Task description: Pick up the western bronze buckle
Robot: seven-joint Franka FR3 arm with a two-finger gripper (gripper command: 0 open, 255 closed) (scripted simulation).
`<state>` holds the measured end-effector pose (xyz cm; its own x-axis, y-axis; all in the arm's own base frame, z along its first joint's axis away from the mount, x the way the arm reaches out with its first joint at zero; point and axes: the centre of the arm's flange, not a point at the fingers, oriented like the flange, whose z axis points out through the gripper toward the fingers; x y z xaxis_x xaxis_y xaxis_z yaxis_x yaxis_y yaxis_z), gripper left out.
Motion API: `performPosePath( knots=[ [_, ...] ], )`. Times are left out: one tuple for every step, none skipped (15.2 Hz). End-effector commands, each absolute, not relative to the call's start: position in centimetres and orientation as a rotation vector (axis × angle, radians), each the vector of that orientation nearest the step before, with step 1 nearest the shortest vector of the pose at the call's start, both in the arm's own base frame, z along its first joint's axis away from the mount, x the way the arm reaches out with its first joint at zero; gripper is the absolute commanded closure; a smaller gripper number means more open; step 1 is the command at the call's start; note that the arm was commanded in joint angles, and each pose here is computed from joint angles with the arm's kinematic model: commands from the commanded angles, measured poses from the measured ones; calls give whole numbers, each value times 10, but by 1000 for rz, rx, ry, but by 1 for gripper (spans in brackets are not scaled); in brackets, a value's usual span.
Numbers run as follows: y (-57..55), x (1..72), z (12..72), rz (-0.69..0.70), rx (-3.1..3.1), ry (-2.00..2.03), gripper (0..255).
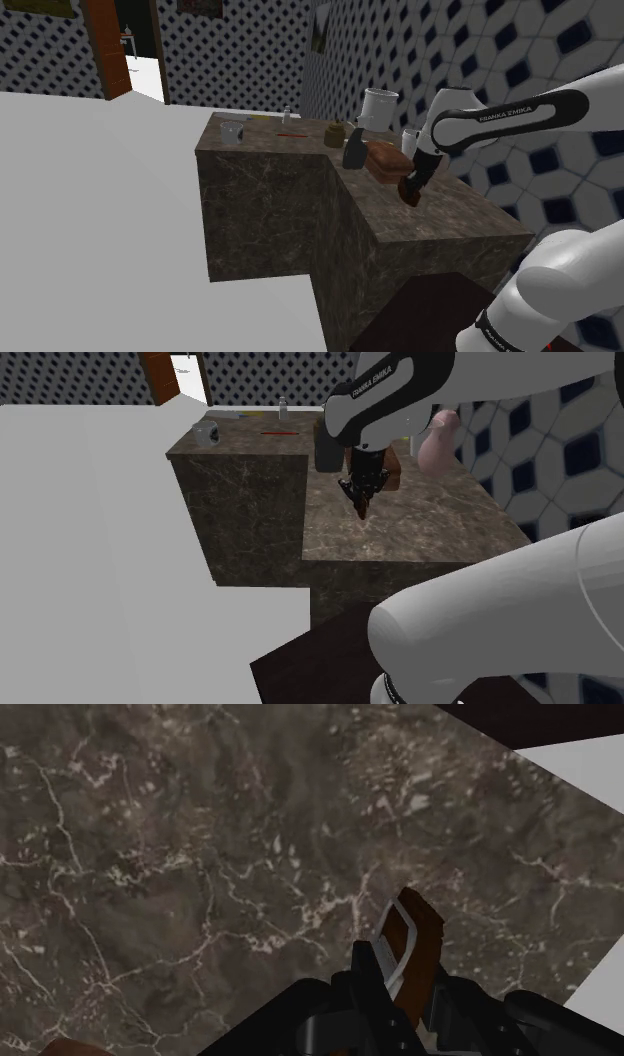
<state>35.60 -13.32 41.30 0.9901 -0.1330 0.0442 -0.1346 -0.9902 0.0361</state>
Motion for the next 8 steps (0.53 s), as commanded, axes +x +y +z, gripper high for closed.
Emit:
performPosePath(
  knots=[
    [-132, 354, 426, 64, 3095, -208, 255],
    [-132, 354, 431, 64, 3095, -208, 255],
    [-132, 354, 436, 64, 3095, -208, 255],
    [-132, 354, 441, 64, 3095, -208, 255],
    [-132, 354, 447, 64, 3095, -208, 255],
    [-132, 354, 452, 64, 3095, -208, 255],
    [-132, 354, 453, 64, 3095, -208, 255],
    [-132, 354, 453, 64, 3095, -208, 255]
  ],
)
